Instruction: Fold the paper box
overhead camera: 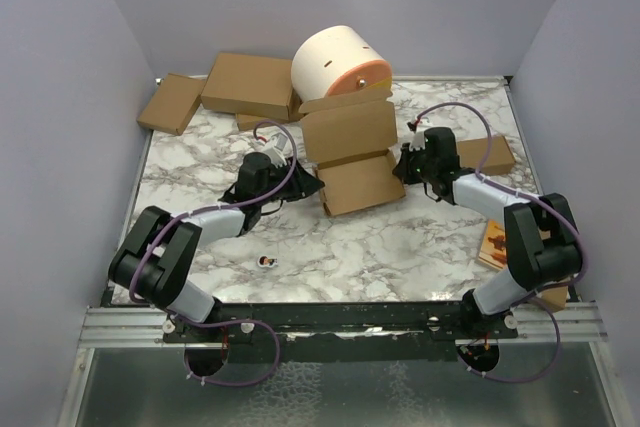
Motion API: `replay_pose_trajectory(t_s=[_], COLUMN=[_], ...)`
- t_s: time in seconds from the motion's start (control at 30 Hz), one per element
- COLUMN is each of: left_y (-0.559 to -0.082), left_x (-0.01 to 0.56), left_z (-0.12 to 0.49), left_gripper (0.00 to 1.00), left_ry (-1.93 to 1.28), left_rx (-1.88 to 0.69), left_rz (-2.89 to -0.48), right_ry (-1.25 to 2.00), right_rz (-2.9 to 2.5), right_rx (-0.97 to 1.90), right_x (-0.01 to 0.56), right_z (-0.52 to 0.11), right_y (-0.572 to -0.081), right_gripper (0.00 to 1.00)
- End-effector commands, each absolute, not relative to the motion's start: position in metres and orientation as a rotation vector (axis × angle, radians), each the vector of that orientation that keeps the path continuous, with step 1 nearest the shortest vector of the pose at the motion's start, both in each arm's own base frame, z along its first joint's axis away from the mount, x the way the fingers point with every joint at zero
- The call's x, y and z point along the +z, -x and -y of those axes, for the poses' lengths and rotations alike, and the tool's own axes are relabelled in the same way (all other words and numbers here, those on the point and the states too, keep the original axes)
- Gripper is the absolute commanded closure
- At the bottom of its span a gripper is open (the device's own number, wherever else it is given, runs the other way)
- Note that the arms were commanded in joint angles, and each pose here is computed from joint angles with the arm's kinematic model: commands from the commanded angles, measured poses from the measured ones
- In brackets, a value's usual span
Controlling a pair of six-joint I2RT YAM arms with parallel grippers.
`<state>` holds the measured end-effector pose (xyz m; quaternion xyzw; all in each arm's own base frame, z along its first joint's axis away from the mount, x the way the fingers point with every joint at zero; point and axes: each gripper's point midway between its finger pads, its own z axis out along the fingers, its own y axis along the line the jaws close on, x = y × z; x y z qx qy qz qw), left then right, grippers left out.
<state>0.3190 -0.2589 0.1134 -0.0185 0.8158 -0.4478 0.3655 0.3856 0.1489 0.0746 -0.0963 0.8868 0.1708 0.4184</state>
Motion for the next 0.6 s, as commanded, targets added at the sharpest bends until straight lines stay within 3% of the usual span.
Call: replay_pose_trajectory(t_s=[0.0,0.2,0.57], left_y=[-0.315,-0.317,-0.318], left_x=[0.121,0.123,0.118], left_z=[0.271,0.275,0.276], left_gripper=[0.64,0.53,0.53], left_ry=[-0.014,-0.014,0.048], left_rx=[-1.237,-1.285,-1.335], left_rz=[-2.056,-2.02,-2.003], right_ry=[0.244,0.248,0.256], right_rz=[-2.221,-2.237,-2.257], right_rx=[0.494,0.504,0.523], right_x=[0.073,0.068,0.062], right_z=[-0.16,-0.161,-0.164], right_y=[-0.385,-0.384,-0.382], right_gripper=[0.99,0.99,0.99])
